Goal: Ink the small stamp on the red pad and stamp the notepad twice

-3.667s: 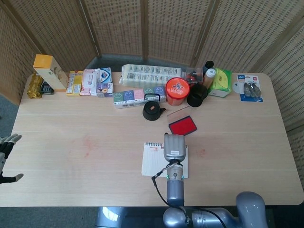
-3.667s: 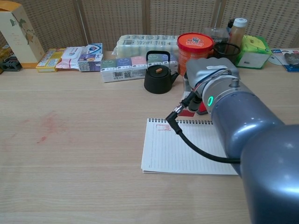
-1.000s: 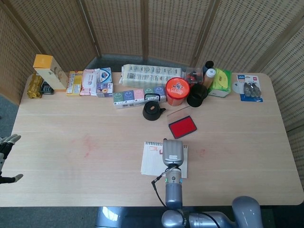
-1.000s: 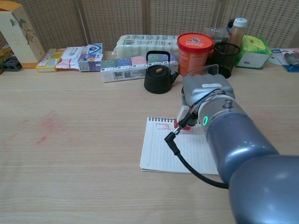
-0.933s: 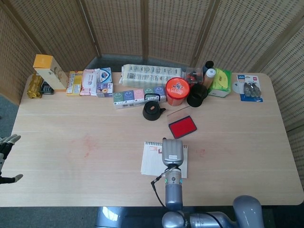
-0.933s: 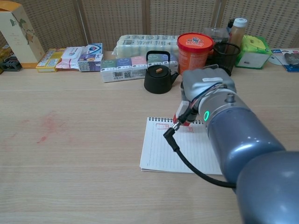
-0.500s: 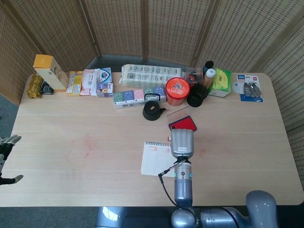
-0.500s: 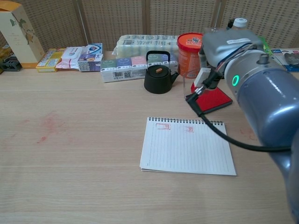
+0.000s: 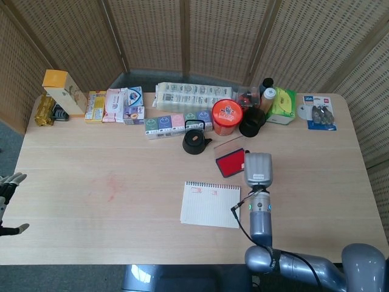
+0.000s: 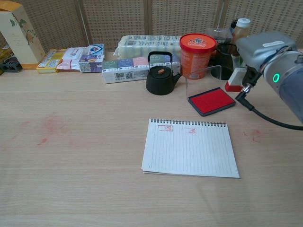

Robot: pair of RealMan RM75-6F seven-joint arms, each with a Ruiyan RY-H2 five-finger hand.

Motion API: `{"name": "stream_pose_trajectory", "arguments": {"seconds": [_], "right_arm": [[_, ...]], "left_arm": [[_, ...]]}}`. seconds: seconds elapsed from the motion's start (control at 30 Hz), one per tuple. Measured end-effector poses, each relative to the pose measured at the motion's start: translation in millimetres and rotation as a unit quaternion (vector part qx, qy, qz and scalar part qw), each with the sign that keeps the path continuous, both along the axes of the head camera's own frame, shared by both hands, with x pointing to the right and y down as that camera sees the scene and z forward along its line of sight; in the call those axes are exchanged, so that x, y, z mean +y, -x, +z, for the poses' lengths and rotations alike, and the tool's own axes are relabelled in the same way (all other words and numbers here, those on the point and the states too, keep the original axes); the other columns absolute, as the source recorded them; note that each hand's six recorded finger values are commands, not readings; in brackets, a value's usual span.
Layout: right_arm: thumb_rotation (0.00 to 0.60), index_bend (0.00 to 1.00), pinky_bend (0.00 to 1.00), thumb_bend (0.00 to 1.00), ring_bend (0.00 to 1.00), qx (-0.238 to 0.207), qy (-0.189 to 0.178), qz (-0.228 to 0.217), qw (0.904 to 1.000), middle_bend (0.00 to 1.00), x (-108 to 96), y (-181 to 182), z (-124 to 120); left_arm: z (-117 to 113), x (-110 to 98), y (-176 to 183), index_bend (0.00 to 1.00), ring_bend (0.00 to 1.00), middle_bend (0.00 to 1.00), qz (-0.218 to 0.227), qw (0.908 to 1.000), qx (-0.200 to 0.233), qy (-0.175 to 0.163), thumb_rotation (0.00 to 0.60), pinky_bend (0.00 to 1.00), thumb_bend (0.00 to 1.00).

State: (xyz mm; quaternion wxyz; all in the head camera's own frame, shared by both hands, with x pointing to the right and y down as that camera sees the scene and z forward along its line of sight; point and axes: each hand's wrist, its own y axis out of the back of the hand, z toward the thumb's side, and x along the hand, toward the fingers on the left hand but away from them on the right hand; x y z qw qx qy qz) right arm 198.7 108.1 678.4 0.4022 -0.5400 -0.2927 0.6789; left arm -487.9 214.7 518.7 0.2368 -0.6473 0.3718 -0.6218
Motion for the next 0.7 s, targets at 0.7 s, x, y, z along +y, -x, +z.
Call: {"name": "stream_pose_trajectory", "arguments": {"seconds": [0.7], "right_arm": [[0.600, 0.58, 1.00, 0.49, 0.97, 0.018, 0.071, 0.037, 0.9966, 0.88, 3, -89, 64]], "left_arm": [[10, -1, 1, 0.00, 0.00, 0.00, -0.004, 0.9998, -0.015, 0.012, 0.600, 0.00, 0.00]]}}
